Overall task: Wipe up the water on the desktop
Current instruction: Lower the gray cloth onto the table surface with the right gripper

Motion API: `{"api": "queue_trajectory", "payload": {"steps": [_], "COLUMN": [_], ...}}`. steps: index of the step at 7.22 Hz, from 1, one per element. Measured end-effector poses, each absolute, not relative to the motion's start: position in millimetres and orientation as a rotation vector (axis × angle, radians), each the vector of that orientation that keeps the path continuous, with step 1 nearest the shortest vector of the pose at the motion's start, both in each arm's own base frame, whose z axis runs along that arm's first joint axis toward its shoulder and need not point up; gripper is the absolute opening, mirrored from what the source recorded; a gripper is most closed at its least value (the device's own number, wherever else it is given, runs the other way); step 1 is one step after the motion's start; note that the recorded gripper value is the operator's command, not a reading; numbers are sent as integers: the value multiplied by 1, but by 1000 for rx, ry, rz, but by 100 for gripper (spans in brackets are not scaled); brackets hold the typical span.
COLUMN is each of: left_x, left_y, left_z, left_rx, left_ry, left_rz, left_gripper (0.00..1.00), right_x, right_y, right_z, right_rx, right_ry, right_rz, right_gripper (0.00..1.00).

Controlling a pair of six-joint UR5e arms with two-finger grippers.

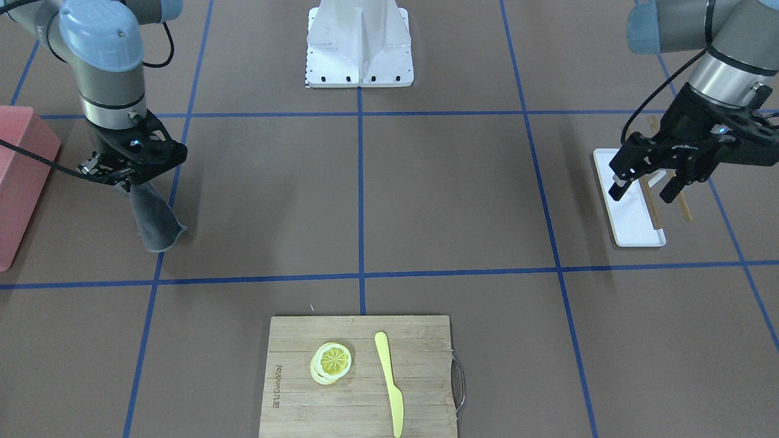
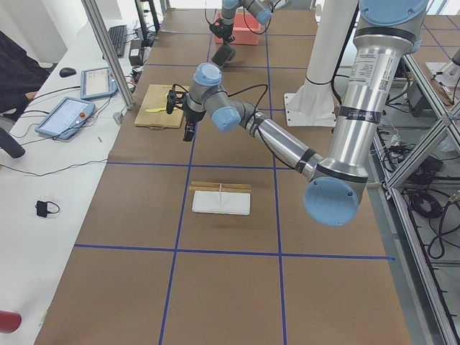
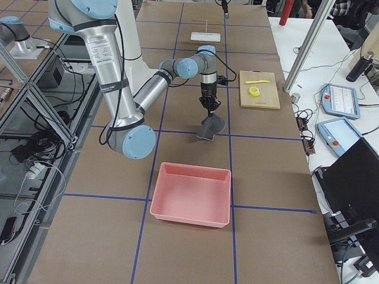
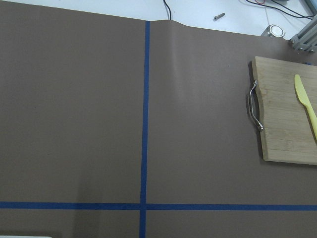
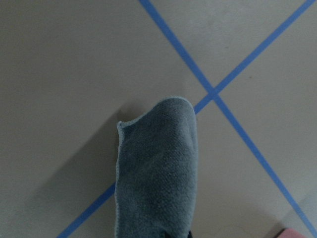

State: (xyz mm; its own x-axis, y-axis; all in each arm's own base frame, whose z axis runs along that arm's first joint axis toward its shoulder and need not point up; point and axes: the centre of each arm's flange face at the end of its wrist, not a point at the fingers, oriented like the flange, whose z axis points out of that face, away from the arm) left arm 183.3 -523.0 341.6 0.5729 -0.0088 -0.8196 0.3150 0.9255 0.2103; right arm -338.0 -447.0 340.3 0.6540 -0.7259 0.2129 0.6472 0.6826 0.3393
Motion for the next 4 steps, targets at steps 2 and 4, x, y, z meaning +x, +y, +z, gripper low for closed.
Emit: {"api": "queue_trajectory", "payload": {"steps": [2, 4], "left_x": [179, 180], "left_y": [-525, -527], "left_z": [343, 346], "left_rx": [359, 356], "left_ry": [944, 940], "left_rz": [-199, -198], "left_gripper": [98, 98], "right_x": [-376, -412], "right_y": [-430, -420], "right_z": [346, 347], "right_rx": [157, 117], "right_ry": [-397, -440], "right_rz": [-818, -796], "right_gripper": [0, 0]}}
